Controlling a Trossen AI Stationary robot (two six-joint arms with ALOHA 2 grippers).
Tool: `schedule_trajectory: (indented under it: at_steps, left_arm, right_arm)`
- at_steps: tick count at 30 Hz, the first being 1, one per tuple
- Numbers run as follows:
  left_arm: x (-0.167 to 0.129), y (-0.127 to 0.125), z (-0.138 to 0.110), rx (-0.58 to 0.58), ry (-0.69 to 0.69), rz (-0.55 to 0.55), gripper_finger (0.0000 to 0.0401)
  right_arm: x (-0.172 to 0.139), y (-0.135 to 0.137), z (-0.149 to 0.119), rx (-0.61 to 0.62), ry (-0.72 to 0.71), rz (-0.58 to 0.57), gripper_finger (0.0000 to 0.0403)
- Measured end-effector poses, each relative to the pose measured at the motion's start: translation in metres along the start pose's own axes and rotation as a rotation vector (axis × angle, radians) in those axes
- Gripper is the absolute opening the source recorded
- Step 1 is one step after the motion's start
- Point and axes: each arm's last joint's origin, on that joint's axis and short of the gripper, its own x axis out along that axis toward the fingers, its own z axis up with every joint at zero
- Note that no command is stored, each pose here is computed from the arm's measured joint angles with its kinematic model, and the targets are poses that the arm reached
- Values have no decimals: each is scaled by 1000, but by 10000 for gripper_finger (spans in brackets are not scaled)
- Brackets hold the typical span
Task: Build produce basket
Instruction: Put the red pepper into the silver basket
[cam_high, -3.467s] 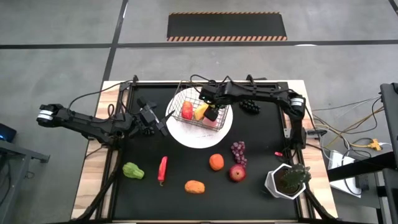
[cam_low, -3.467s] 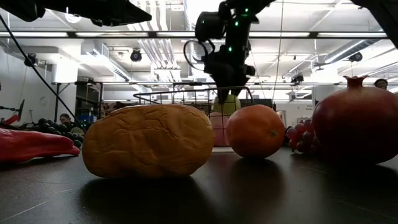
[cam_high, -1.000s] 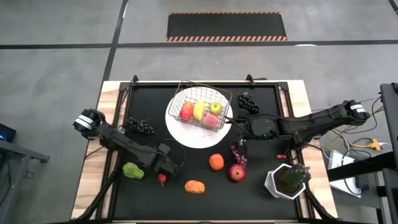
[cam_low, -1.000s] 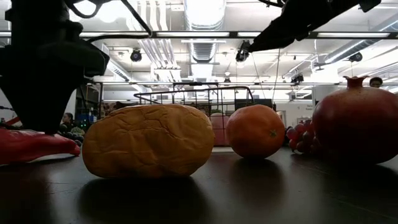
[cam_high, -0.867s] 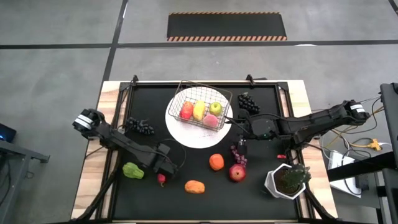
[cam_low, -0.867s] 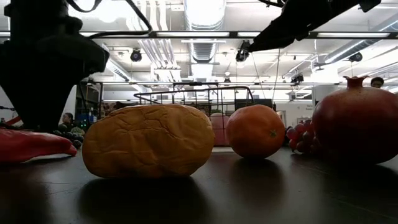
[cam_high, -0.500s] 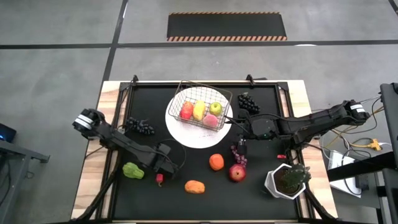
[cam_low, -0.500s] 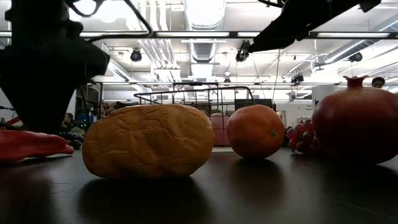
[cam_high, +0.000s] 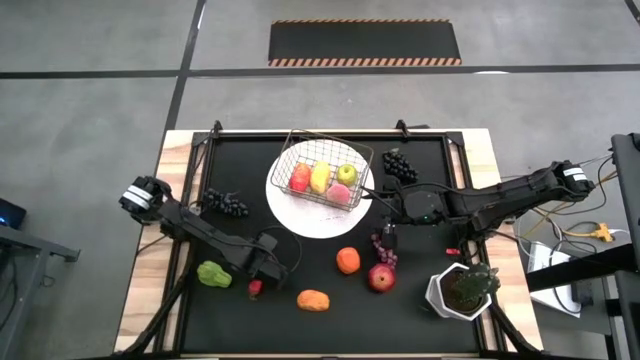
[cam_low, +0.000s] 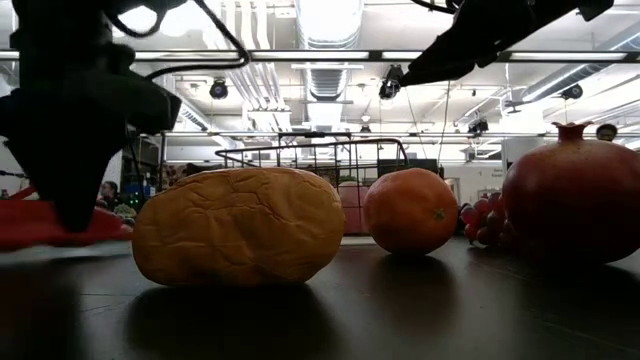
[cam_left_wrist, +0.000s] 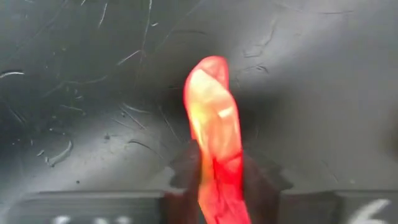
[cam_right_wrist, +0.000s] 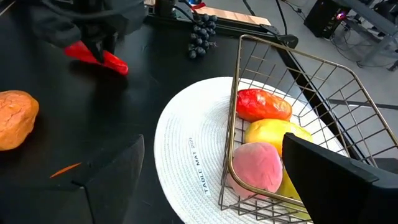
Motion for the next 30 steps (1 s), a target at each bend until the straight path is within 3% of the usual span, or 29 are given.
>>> schedule_trajectory:
  at_steps: [2,6,12,17,22,26,30]
  left_arm:
    - [-6,-3,1,35,-8,-26,31]
    - [-33,-13,9,174,-110,-112,29]
    - [-97,-40,39,595,-419,-201,30]
    - [-146,-47,79,947,-669,-91,34]
    - [-156,-31,128,1263,-720,137,36]
    - [-150,-5,176,1354,-698,292,37]
    - [-136,21,221,1391,-629,292,37]
  right_arm:
    - [0,0,0,-1,2,0,363]
    - [0,0,-5,-13,45,4,363]
    - [-1,1,-9,-37,94,9,363]
    - [-1,1,-10,-49,100,10,363]
    - [-3,0,-12,-41,126,11,363]
    - [-5,0,-14,-14,137,10,363]
    - [-5,0,-16,-5,139,10,363]
